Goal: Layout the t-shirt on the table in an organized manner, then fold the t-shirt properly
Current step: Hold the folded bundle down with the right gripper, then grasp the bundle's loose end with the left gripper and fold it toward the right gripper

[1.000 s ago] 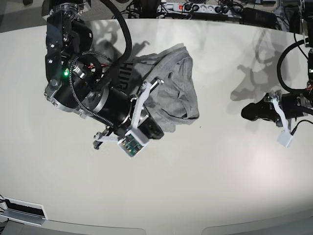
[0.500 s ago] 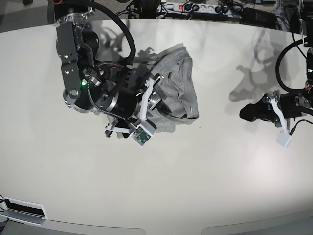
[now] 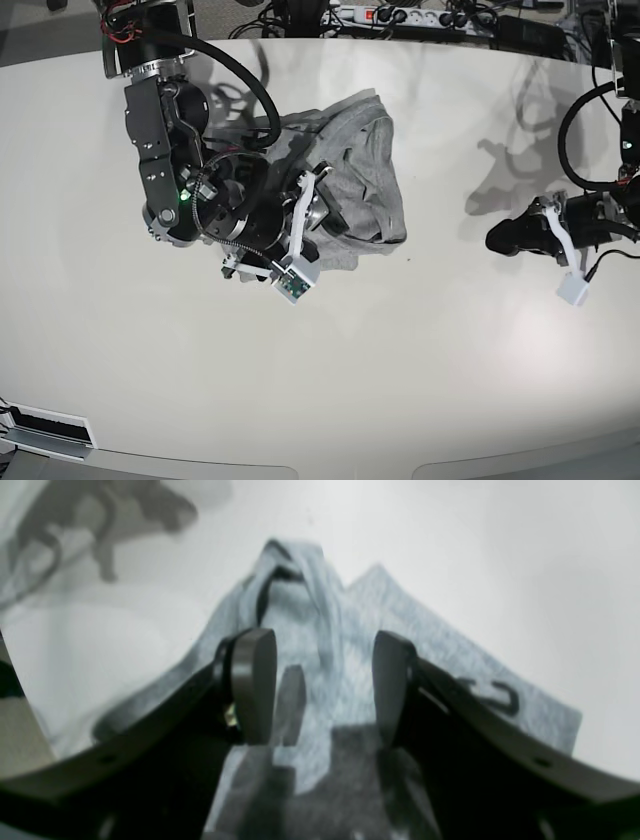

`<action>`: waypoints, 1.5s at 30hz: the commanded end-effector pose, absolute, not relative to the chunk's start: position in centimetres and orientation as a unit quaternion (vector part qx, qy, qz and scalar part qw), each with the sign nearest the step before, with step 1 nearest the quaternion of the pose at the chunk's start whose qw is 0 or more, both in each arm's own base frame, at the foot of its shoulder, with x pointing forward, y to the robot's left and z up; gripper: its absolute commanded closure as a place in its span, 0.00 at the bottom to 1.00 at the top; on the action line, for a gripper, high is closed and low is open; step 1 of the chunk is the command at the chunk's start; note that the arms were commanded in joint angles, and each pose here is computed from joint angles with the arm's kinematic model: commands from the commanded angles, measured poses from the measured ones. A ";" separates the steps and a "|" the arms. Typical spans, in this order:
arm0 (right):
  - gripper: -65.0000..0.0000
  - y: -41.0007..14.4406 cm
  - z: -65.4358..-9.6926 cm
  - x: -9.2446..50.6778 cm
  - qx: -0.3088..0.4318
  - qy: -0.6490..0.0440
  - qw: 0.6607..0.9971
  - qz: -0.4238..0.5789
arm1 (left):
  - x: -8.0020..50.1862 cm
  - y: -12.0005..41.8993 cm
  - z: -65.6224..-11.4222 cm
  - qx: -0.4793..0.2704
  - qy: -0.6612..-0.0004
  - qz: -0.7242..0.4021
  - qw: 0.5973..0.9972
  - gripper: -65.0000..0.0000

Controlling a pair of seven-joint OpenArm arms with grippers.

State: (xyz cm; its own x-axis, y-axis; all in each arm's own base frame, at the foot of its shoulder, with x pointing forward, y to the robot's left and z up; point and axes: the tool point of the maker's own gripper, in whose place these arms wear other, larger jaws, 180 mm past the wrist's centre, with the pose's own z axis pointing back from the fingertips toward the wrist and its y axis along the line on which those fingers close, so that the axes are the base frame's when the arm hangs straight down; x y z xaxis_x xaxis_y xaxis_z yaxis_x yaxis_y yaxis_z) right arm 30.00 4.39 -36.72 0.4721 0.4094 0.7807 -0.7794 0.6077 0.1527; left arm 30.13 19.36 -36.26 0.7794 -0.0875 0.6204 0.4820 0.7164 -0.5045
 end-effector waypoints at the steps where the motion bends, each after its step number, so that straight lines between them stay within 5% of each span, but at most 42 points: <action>1: 0.49 5.1 -35.1 30.7 0.269 -0.388 0.804 0.361 | 31.4 19.2 -34.7 -0.340 -0.312 -0.177 0.869 0.71; 4: 0.49 5.1 -35.1 30.7 0.269 -0.387 0.805 0.361 | 32.1 17.6 -35.1 -0.330 -0.316 -0.205 0.865 0.50; 16: 0.49 4.8 -35.7 30.4 0.261 -0.371 0.812 0.366 | 33.4 8.3 -39.0 -0.294 -0.302 -0.336 0.842 0.50; 30: 0.49 4.6 -36.0 30.2 0.256 -0.362 0.817 0.369 | 37.6 7.0 -42.2 -0.304 -0.303 -0.266 0.863 0.50; 32: 0.49 4.6 -36.0 30.2 0.257 -0.361 0.817 0.369 | 37.7 6.6 -42.4 -0.309 -0.300 -0.260 0.864 0.56; 35: 0.49 4.6 -36.0 30.2 0.257 -0.362 0.817 0.369 | 37.8 6.5 -42.2 -0.312 -0.301 -0.259 0.863 0.98; 45: 0.49 4.6 -36.0 30.2 0.255 -0.362 0.817 0.370 | 40.0 8.8 -39.2 -0.308 -0.302 -0.254 0.865 1.00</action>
State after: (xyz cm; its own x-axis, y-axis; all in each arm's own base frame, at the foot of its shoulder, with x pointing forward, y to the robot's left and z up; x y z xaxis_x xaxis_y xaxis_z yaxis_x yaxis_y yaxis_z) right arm 29.31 3.98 -37.60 0.5015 0.4466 0.7410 -0.7788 0.6061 0.1618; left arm 38.11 8.93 -41.47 0.7287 -0.2756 0.6269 0.6044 0.6891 -0.3997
